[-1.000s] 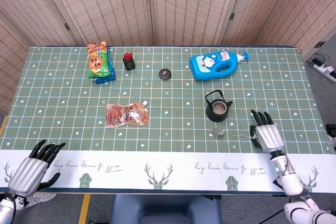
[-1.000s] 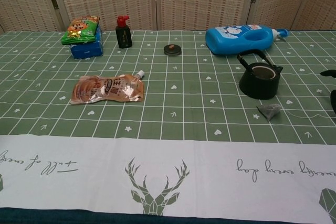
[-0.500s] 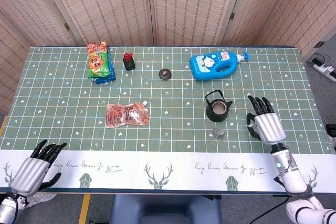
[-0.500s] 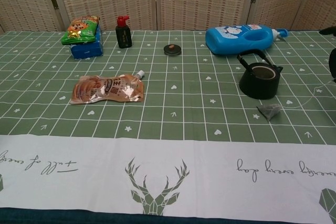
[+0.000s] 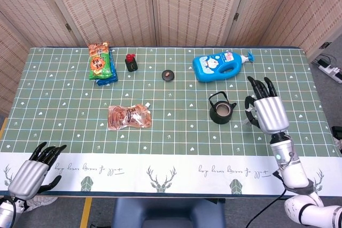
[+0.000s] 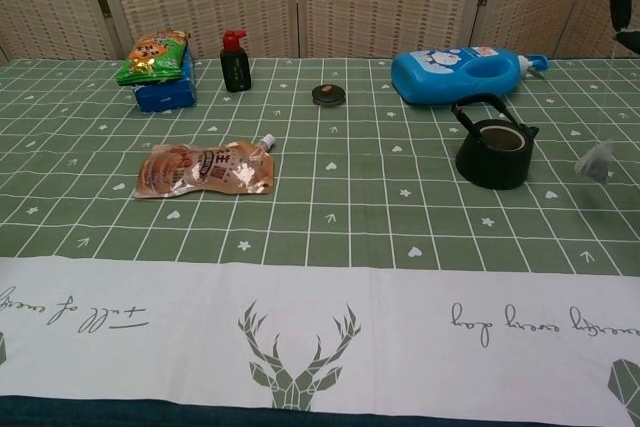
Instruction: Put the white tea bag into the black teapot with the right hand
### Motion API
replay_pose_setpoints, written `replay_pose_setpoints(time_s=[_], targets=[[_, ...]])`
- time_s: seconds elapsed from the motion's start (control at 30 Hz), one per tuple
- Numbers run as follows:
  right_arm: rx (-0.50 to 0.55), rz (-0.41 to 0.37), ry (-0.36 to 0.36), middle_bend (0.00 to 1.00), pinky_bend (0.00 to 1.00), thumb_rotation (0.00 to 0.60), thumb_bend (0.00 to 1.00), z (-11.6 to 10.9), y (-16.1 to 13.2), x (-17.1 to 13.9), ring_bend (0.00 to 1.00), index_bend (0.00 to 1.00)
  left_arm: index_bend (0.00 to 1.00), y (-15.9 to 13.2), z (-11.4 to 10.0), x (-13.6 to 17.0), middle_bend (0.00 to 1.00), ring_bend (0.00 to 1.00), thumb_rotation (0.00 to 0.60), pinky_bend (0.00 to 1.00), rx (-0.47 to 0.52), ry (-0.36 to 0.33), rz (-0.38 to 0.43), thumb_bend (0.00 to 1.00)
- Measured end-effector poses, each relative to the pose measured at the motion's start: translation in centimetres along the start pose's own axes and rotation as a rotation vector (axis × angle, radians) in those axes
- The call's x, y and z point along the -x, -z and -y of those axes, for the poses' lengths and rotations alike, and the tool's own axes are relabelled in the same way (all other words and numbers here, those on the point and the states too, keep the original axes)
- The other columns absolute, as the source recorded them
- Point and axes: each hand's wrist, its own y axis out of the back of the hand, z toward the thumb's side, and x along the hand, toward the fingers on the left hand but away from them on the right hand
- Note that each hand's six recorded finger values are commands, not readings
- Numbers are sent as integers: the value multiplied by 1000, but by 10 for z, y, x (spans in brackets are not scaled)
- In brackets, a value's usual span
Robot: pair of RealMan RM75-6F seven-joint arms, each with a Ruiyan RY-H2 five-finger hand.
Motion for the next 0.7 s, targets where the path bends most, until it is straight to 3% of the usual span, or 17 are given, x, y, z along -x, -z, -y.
replay_pose_setpoints(time_s=[0.3, 0.7], targets=[[3, 42, 29, 83, 0, 600, 428, -23, -3, 23, 101, 771, 0, 5, -1, -2, 139, 105, 600, 15, 5, 4, -11, 319], [36, 65, -34, 83, 0, 600, 429, 1, -8, 58, 99, 771, 0, 12, -2, -4, 139, 105, 600, 15, 7, 6, -33, 319]])
